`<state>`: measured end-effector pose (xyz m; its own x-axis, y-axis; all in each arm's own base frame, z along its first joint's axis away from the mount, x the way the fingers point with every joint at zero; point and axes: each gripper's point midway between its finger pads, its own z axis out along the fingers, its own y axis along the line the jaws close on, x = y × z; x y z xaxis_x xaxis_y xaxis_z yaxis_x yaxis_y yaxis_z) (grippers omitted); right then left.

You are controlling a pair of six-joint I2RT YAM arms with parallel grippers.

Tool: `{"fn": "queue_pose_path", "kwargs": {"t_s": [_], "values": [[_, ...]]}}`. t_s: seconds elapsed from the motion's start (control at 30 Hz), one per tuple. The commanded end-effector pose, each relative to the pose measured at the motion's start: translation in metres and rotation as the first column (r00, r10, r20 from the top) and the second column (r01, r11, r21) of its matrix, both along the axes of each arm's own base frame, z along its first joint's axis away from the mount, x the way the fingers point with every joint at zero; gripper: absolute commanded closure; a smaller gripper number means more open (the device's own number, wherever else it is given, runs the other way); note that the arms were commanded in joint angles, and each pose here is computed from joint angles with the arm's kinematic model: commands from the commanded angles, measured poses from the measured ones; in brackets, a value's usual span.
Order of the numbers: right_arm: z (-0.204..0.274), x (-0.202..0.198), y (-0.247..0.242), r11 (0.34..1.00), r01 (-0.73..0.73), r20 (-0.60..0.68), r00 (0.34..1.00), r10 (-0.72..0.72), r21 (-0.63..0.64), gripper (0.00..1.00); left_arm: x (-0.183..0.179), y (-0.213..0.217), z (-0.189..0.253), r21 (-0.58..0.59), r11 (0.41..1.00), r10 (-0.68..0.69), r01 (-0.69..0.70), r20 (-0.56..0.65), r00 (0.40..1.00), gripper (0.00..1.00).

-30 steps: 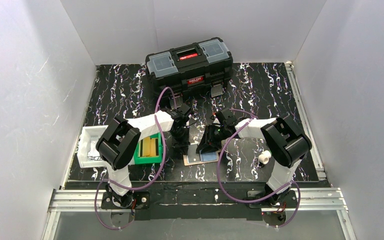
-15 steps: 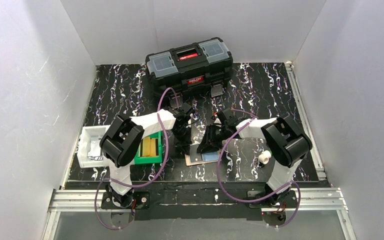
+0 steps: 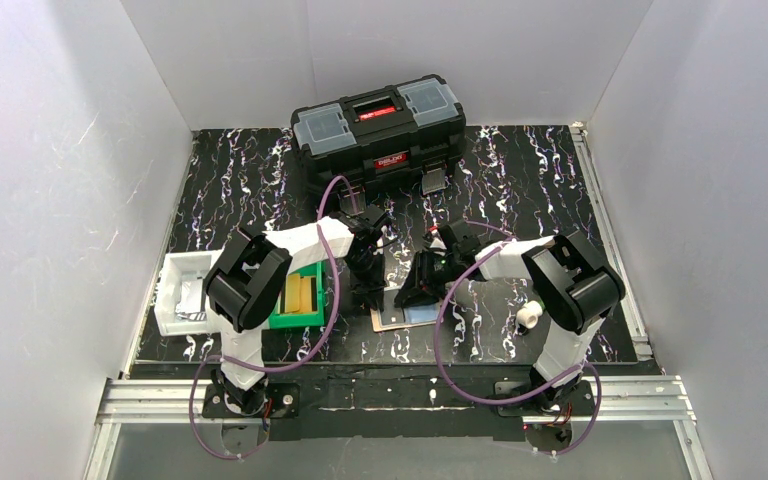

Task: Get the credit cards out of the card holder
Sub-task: Remove the credit card from the card holder.

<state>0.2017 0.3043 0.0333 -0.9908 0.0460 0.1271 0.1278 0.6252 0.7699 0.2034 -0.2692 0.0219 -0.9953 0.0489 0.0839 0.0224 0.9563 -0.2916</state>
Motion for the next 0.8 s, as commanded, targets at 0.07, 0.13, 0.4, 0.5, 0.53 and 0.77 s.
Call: {"fn": "queue_pose_path", "kwargs": {"t_s": [0.07,0.13,0.4,0.5,0.53,0.77], "values": [[0.02,-0.005,-0.002,0.995,-0.017,0.014,1.0,0.015,0.094,0.59,-0.011,0.007,-0.032,0.069,0.997,0.021,-0.018,-0.042,0.999,0.87],[0.024,-0.008,-0.002,0.994,-0.027,0.01,1.0,0.026,0.11,0.59,-0.011,0.008,-0.032,0.073,0.997,0.021,-0.018,-0.043,0.999,0.91],[0.02,-0.013,-0.013,0.999,-0.02,0.016,1.0,0.019,0.032,0.58,-0.012,0.01,-0.035,0.084,0.996,0.024,-0.021,-0.045,0.999,1.0],[0.021,-0.016,-0.017,1.0,-0.022,0.013,1.0,0.022,0.013,0.56,-0.012,0.01,-0.035,0.084,0.996,0.025,-0.021,-0.045,0.999,1.0],[0.02,-0.016,-0.017,1.0,-0.021,0.012,1.0,0.021,0.009,0.56,-0.012,0.011,-0.035,0.086,0.996,0.023,-0.019,-0.045,0.999,1.0],[0.018,-0.02,-0.017,1.0,-0.02,-0.003,1.0,0.02,0.018,0.55,-0.012,0.01,-0.036,0.086,0.996,0.025,-0.021,-0.049,0.998,1.0]]}}
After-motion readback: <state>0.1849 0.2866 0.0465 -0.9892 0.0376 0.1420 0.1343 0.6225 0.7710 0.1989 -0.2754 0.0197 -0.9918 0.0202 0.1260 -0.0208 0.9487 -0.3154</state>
